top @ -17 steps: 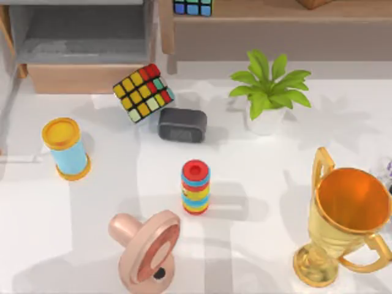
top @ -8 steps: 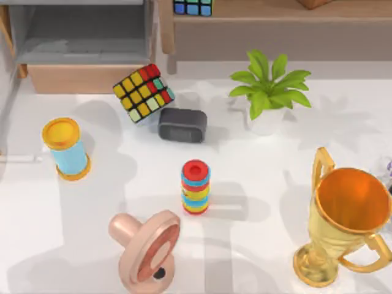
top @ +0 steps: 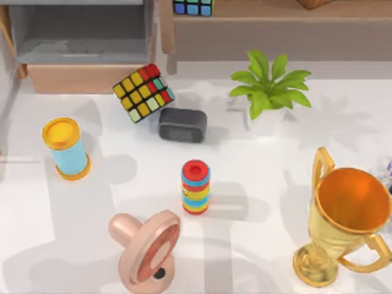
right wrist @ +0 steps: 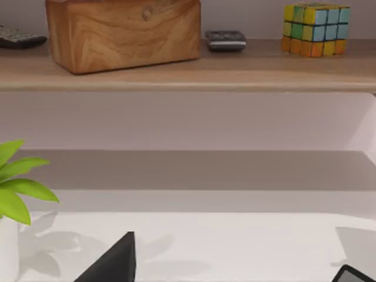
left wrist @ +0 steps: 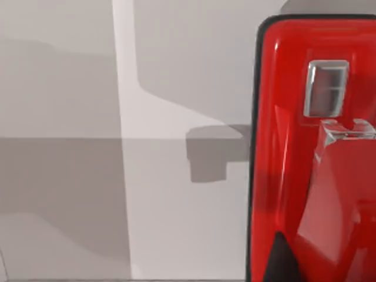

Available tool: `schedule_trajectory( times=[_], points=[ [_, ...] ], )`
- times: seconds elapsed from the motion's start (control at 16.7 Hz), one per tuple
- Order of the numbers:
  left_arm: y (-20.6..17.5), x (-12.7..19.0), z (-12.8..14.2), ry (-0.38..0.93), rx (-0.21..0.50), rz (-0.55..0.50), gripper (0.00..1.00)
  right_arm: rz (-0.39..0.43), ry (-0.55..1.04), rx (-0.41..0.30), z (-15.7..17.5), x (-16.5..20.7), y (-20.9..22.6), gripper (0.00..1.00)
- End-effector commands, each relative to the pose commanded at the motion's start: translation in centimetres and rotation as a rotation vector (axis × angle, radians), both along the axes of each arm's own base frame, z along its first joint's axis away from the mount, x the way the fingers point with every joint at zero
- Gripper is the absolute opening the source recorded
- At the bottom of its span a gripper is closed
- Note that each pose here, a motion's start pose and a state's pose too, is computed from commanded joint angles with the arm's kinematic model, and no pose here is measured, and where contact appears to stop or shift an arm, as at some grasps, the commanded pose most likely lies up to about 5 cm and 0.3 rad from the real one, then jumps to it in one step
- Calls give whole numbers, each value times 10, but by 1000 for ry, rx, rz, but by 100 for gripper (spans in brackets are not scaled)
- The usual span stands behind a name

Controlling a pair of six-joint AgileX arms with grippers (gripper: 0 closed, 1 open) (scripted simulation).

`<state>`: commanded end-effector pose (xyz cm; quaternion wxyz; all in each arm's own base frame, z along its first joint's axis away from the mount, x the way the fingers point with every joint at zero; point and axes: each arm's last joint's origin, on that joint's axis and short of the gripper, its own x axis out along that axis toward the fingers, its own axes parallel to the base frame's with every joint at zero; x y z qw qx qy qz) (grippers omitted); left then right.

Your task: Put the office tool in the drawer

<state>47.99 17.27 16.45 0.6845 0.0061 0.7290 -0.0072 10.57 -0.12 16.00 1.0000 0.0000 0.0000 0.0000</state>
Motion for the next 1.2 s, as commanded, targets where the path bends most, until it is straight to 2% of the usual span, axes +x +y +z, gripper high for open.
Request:
schedule_trajectory(
  times=[0.06,0.84,1.2],
  points=[
    [0,0,0,0,0,0,0,0,0,0,0,0,0,100],
    [0,0,0,0,0,0,98,0,0,0,0,0,0,100],
    [0,0,0,0,0,0,100,0,0,0,0,0,0,100]
  ],
)
